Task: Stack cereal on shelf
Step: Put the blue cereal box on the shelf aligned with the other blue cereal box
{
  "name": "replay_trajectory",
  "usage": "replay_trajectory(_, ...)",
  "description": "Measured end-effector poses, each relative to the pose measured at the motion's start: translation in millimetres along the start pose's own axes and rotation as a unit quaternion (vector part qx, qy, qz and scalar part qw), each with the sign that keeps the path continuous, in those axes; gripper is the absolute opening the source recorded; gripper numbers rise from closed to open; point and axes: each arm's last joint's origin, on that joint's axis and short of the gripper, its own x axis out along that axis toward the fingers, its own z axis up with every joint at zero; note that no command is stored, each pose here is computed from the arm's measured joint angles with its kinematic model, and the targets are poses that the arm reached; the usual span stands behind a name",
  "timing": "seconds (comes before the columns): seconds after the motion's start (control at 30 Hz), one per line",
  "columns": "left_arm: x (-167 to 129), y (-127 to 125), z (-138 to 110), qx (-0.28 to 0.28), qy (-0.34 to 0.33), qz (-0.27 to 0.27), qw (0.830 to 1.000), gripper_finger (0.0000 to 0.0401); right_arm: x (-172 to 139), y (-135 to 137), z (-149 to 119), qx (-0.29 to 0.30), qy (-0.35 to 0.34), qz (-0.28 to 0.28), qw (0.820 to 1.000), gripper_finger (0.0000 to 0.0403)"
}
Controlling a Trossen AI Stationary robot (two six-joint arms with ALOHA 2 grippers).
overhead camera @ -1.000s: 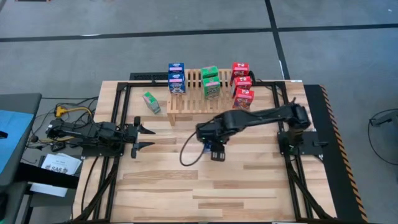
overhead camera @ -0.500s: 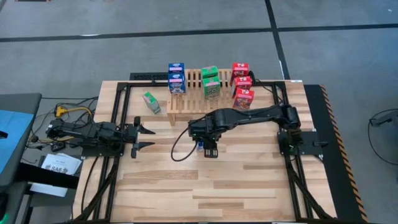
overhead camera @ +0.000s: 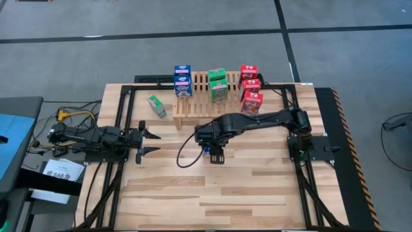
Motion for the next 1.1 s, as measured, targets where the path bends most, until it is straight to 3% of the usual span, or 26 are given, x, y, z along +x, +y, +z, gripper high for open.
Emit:
replay_trajectory(0.53, 0.0, 0.0, 0.0, 0.000, 0.000, 0.000, 1.000, 0.0214, 0.0, 2.2, 0.7, -0.003, -0.006, -0.008, 1.000, 0.0222)
replay_trajectory(0.8, 0.0, 0.0, 0.0, 0.000, 0.000, 0.000, 1.000, 0.0214, 0.0, -0.2, 0.8, -0.001, -0.005, -0.009, 1.000, 0.0249)
replay_trajectory(1.1, 0.0, 0.0, 0.0, 0.000, 0.000, 0.000, 1.000, 0.0214, 0.0, -1.3, 0.9, 0.001, -0.005, -0.010, 1.000, 0.0250)
